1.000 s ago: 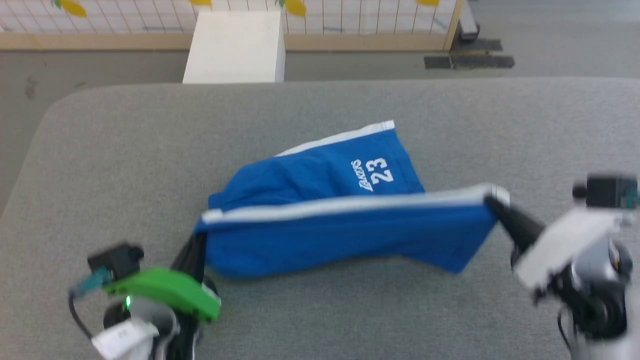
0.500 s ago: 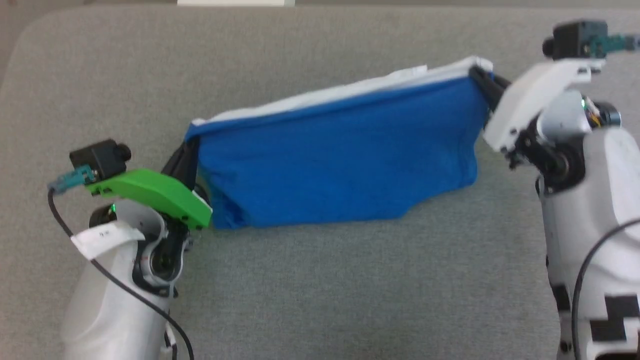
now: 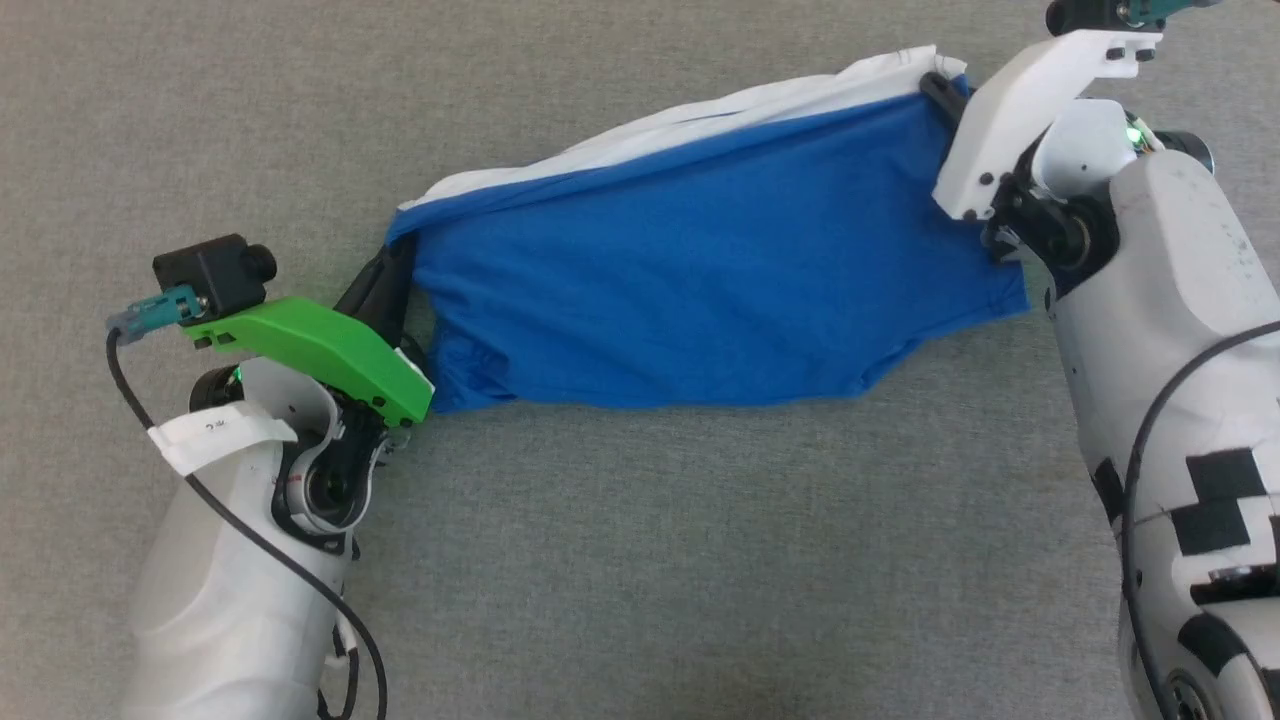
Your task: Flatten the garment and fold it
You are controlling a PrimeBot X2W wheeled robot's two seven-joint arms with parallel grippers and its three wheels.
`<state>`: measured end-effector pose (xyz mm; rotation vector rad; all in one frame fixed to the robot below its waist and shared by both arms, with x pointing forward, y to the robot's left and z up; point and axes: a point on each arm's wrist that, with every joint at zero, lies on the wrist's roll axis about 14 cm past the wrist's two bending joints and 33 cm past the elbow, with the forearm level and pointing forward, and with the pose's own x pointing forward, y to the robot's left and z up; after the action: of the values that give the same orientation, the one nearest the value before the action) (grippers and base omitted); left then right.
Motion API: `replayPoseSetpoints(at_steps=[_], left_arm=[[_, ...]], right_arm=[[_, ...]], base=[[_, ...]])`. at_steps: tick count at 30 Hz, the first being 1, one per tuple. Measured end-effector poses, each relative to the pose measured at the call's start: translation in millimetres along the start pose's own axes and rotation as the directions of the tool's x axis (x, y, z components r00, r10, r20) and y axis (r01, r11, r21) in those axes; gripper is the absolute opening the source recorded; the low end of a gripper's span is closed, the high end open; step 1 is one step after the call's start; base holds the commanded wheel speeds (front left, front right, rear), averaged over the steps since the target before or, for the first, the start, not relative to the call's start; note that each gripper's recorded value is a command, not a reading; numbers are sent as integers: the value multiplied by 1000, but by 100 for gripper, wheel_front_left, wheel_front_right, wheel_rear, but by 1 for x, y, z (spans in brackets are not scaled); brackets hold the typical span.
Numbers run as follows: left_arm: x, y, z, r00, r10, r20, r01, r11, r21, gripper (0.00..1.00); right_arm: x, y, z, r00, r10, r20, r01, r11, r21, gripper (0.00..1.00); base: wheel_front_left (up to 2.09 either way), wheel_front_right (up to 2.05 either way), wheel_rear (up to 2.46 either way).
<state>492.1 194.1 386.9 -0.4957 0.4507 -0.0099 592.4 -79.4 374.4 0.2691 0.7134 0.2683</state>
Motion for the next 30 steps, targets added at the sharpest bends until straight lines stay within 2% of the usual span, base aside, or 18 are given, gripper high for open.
replayPoseSetpoints(at_steps=[3,4,5,6,7,12,16,18,20,22,25,28,30], left_arm=[[0,2,0,1000,5,-1,-5,1000,-8,0],[0,2,1,1000,5,0,-5,1000,-8,1],[-1,2,1,1000,2,2,-2,1000,-10,38],[-1,1,2,1000,2,4,-2,1000,-12,100],[-2,0,3,1000,1,6,0,1000,-16,100],[-9,-5,16,999,-6,44,8,1000,-28,100],[-24,-4,42,990,9,140,-6,1000,-28,100],[-37,0,62,973,24,230,-30,999,26,100],[-53,-1,82,944,1,330,-48,990,136,100],[-69,-4,92,920,-34,390,-69,966,248,100],[-93,-7,92,896,-71,439,-112,919,379,100],[-109,-13,84,889,-96,447,-123,892,435,100],[-117,-17,78,888,-103,449,-121,888,443,100]], right_arm=[[7,8,3,1000,17,18,-16,1000,-22,0],[7,12,5,999,24,29,-23,999,-35,6],[7,14,6,999,30,37,-28,999,-34,13],[6,16,7,999,34,39,-32,999,-34,32],[5,18,7,998,36,41,-35,999,-38,98],[-6,25,24,993,46,109,-42,998,-39,100],[-23,30,52,976,45,213,-33,998,-58,100],[-34,28,60,971,28,238,-2,994,-108,100],[-44,23,66,969,6,245,39,983,-178,100],[-53,19,67,975,-18,223,73,968,-240,100],[-63,10,41,992,-81,92,105,947,-303,100],[-72,5,12,991,-132,-36,113,936,-334,100],[-76,5,0,984,-153,-92,111,929,-354,100]], base=[[0,0,0],[0,0,0],[0,0,0],[0,0,0],[0,0,0],[0,0,0],[0,0,0],[0,0,0],[0,0,0],[0,0,0],[0,0,0],[0,0,0],[0,0,0]])
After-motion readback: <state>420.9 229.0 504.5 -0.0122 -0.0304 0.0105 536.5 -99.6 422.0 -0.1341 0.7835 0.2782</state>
